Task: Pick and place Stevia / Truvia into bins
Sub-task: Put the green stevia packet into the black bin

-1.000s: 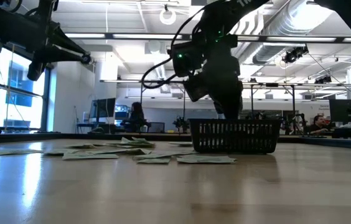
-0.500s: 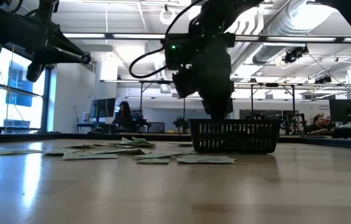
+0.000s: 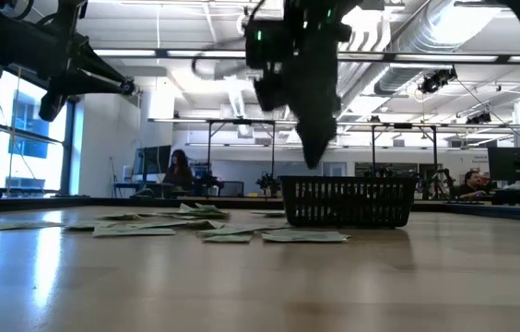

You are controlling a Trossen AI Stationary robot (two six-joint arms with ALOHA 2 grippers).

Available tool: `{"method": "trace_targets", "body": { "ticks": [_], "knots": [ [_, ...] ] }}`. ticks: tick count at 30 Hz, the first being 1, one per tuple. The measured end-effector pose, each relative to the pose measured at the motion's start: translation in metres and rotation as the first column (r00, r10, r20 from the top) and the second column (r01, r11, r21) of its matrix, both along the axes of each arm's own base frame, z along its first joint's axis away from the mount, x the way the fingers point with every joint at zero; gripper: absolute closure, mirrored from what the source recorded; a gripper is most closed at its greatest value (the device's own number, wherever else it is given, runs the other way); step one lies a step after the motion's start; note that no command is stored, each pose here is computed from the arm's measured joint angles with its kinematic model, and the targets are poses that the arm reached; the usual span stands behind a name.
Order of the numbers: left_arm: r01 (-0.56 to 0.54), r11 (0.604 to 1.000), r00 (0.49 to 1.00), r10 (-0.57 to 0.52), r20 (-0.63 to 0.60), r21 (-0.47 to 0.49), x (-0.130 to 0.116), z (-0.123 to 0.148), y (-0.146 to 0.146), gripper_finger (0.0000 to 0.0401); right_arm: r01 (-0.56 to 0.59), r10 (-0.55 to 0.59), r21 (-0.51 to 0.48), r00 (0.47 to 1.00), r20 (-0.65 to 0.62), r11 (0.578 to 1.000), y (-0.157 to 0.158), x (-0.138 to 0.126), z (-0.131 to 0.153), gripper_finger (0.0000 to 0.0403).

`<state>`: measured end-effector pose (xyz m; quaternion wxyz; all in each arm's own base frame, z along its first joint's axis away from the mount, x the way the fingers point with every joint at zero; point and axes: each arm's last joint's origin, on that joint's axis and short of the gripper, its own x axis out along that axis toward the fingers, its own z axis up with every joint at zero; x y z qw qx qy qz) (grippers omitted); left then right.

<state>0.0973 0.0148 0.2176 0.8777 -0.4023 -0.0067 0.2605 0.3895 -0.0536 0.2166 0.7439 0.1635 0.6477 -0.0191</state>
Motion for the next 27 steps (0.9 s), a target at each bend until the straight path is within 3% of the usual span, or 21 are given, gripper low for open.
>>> {"method": "trace_targets", "body": {
  "ticks": [2,4,8,16,27],
  "knots": [
    [0.000,1.000,1.000,0.000,0.000,0.000,0.000,0.000,0.000,0.0290,0.023,-0.022,-0.074,1.000,0.022,0.997,-0.010,-0.002,0.011,0.0196],
    [0.003,1.000,1.000,-0.003,-0.006,0.013,0.000,0.000,0.000,0.0290,0.085,-0.084,-0.081,0.996,0.010,0.993,-0.027,-0.007,0.012,0.0186],
    [0.009,0.999,1.000,-0.008,-0.019,0.035,0.000,0.000,0.000,0.0290,0.182,-0.180,0.032,0.983,-0.044,0.983,-0.053,-0.014,0.000,0.0182],
    [0.009,0.999,1.000,-0.009,-0.027,0.036,0.000,-0.001,0.000,0.0290,0.060,-0.059,0.066,0.998,-0.023,0.996,-0.014,-0.002,-0.003,0.0207],
    [0.014,0.999,0.997,-0.012,-0.072,0.033,-0.001,-0.005,0.000,0.0290,0.048,-0.040,0.136,0.997,-0.065,0.990,0.010,0.016,-0.039,0.0260]
  ]
}}
